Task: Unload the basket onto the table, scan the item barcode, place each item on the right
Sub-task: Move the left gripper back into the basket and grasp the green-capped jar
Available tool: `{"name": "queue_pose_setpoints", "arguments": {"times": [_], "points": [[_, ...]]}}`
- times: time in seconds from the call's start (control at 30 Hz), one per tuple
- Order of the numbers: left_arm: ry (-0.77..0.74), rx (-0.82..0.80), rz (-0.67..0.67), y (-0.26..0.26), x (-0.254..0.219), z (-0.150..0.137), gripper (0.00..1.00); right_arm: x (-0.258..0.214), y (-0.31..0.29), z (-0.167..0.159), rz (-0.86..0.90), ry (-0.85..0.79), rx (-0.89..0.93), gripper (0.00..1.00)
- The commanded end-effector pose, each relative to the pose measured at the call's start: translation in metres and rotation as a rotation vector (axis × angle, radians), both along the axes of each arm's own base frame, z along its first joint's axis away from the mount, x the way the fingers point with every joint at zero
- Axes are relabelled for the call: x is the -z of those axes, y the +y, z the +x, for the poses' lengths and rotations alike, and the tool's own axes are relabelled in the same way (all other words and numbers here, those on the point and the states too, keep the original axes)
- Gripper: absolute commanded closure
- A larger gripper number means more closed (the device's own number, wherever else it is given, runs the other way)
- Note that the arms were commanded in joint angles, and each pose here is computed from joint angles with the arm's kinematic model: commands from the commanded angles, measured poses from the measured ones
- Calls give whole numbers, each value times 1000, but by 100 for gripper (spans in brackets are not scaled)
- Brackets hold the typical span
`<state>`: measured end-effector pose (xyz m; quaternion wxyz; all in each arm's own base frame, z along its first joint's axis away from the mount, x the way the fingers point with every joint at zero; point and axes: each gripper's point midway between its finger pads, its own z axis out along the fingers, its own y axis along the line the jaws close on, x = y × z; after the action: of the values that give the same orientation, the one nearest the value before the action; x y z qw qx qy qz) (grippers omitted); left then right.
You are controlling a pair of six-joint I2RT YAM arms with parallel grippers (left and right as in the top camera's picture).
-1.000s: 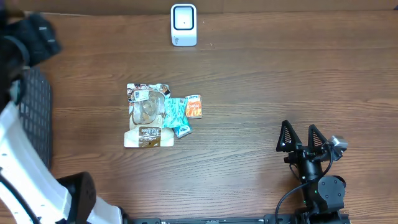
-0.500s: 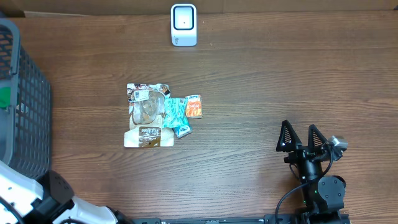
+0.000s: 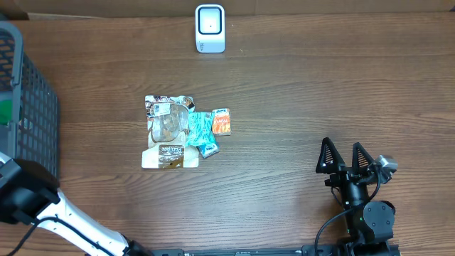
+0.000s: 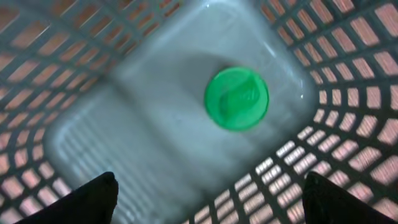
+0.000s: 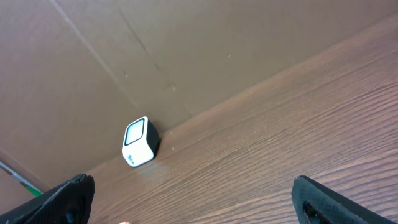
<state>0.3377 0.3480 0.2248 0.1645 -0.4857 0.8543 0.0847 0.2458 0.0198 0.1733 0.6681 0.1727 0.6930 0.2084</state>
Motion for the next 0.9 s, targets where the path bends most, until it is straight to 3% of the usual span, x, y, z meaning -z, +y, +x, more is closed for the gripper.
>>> {"name": "queue_pose_setpoints", "arguments": {"times": [0.0, 0.33, 0.47, 0.67, 0.87], "points": [[18, 169, -3, 4, 25, 22, 19, 3, -1, 0, -3, -1, 4, 0], [2, 347, -46, 13, 84, 60, 14, 3, -1, 0, -3, -1, 4, 0], [22, 350, -80, 16, 111, 64, 13, 3, -1, 0, -3, -1, 4, 0], [44, 357, -108, 14, 131, 65, 21, 3, -1, 0, -3, -1, 4, 0], [65, 348, -95, 18, 133, 62, 17, 3, -1, 0, -3, -1, 4, 0]]}}
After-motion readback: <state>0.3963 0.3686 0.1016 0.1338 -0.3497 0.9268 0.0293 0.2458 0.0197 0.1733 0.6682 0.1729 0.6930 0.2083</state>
